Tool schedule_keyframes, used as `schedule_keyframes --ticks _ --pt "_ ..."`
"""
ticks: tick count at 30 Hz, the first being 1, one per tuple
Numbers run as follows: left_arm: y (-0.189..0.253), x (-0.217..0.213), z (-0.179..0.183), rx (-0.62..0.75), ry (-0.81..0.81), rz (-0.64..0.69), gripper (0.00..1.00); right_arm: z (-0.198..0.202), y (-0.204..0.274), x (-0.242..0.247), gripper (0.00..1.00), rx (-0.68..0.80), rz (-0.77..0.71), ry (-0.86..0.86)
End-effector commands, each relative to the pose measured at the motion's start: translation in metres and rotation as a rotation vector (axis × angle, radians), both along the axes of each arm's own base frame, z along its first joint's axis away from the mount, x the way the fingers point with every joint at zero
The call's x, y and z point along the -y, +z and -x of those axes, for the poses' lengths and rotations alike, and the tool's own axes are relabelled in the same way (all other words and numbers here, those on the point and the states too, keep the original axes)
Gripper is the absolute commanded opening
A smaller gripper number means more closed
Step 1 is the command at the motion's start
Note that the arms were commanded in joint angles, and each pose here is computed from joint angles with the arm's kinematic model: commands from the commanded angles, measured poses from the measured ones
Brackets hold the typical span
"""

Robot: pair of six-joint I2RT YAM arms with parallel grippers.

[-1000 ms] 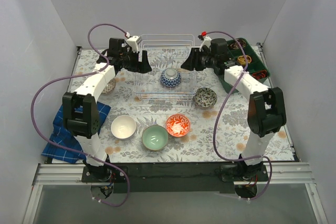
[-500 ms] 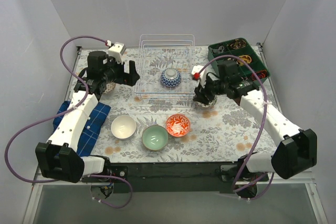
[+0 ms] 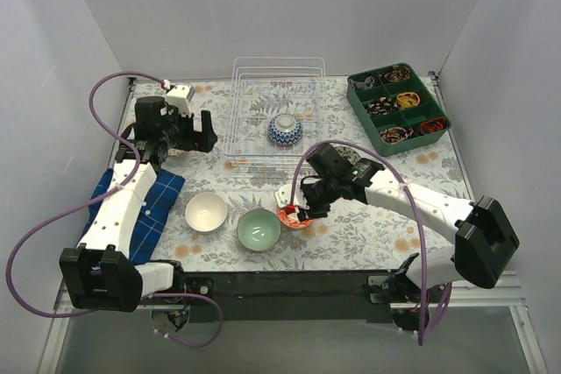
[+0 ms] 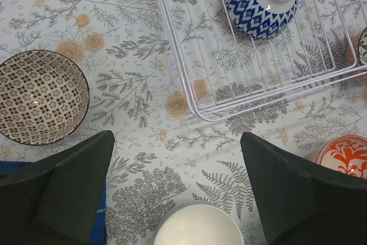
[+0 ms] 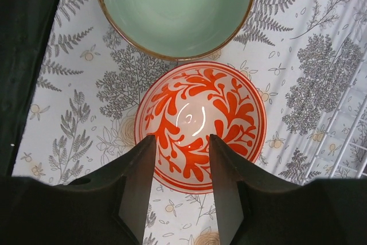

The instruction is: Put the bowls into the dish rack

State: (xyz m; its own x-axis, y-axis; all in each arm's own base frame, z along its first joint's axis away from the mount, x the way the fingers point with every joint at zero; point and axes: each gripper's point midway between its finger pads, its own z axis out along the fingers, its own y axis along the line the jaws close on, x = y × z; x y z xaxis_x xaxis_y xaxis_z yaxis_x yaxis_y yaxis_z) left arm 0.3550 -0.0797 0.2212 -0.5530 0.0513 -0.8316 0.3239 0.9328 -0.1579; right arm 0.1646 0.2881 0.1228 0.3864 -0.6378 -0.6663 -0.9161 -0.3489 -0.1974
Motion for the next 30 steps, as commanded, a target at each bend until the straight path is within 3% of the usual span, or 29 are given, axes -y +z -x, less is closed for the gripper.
schedule_keyframes --ticks 1,8,20,30 --pt "0.021 -0.004 0.006 0.058 0.004 -0.005 0.94 -0.007 -0.014 0.002 0.50 0.078 0.059 0.079" --pt "0.019 -0.003 0.010 0.051 0.000 0.001 0.94 0.012 -0.037 0.007 0.50 0.069 0.124 0.159" --pt "0.016 0.000 0.012 0.043 -0.007 0.024 0.94 0.017 -0.055 0.016 0.50 0.076 0.170 0.136" --pt "0.017 0.006 0.014 0.038 -0.018 0.058 0.94 0.002 -0.015 0.005 0.48 0.136 0.101 0.041"
